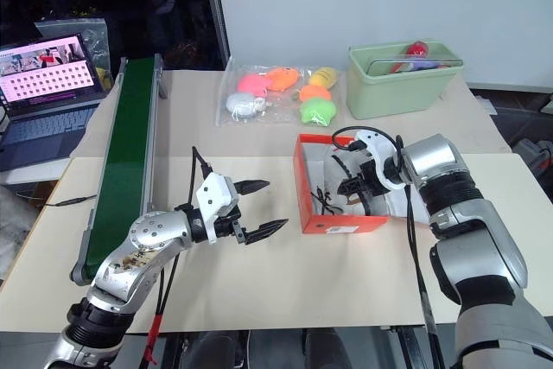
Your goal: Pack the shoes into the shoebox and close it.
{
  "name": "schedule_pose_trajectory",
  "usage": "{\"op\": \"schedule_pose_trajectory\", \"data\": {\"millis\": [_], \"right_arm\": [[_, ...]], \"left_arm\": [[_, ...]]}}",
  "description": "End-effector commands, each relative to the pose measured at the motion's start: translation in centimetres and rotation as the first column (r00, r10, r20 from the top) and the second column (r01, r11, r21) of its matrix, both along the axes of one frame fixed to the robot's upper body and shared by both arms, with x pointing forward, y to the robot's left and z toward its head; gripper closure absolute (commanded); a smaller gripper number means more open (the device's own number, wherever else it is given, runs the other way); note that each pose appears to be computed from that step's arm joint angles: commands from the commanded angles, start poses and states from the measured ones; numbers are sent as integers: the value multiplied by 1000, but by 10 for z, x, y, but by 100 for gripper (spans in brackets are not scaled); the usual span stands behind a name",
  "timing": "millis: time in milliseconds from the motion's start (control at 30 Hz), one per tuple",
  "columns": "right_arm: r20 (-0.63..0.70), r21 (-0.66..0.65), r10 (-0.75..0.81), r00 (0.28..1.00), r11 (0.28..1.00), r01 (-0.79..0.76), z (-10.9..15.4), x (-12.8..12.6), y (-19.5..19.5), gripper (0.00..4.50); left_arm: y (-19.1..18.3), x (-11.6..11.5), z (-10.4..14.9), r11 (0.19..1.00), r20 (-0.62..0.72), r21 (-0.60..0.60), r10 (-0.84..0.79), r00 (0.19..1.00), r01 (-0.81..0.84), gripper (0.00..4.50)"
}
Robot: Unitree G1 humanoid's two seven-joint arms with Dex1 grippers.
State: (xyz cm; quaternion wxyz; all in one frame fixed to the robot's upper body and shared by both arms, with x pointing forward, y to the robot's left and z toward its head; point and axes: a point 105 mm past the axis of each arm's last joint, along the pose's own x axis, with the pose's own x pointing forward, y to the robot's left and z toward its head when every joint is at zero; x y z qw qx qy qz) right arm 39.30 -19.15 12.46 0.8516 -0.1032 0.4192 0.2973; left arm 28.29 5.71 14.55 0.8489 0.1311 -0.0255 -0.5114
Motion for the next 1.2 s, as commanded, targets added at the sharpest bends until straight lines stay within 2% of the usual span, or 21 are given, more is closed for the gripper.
{"op": "schedule_pose_trajectory", "data": {"millis": [33,133,233,367,467,533,567,633,667,700,767,867,933,1033,1167,1200], "right_arm": [[137,-24,57,989,998,-54,39,10,11,105],[239,-107,110,965,991,-86,60,14,13,105],[285,-140,137,949,985,-101,70,15,16,105],[412,-271,233,881,954,-125,87,20,16,105],[522,-203,265,811,962,-184,113,13,37,105],[584,-108,260,769,964,-245,127,3,55,105],[637,-28,252,728,952,-305,137,-6,69,105],[741,121,226,632,882,-456,158,-33,93,105],[764,188,210,610,832,-522,162,-48,101,105],[767,242,219,603,772,-588,158,-64,109,105],[762,300,236,604,697,-651,146,-83,120,105],[751,328,254,609,657,-679,127,-94,129,105],[728,350,278,627,637,-687,108,-97,137,105],[712,333,303,634,649,-684,89,-95,143,105],[675,274,385,629,661,-698,58,-91,146,4],[674,258,399,622,662,-704,53,-90,147,4]], "left_arm": [[-2,-2,16,1000,73,-12,-17,997,18,0],[-2,0,18,1000,77,-14,-16,997,17,0],[-1,3,19,1000,81,-17,-8,997,10,0],[7,10,22,998,100,-25,51,994,-49,0],[28,31,32,965,126,-88,255,959,-246,0],[47,46,38,903,131,-138,424,896,-407,0],[61,54,43,841,128,-170,535,835,-513,0],[92,64,50,691,106,-213,719,687,-690,0],[108,66,52,611,91,-216,789,607,-762,0],[126,68,51,521,70,-207,852,519,-828,0],[150,67,51,396,47,-195,918,395,-897,0],[172,66,48,294,42,-167,956,291,-941,0],[187,64,41,243,35,-141,970,240,-960,0],[196,62,32,227,22,-118,974,226,-967,0],[208,57,20,200,15,-82,980,199,-976,0],[210,56,18,189,17,-75,982,188,-979,0]]}}
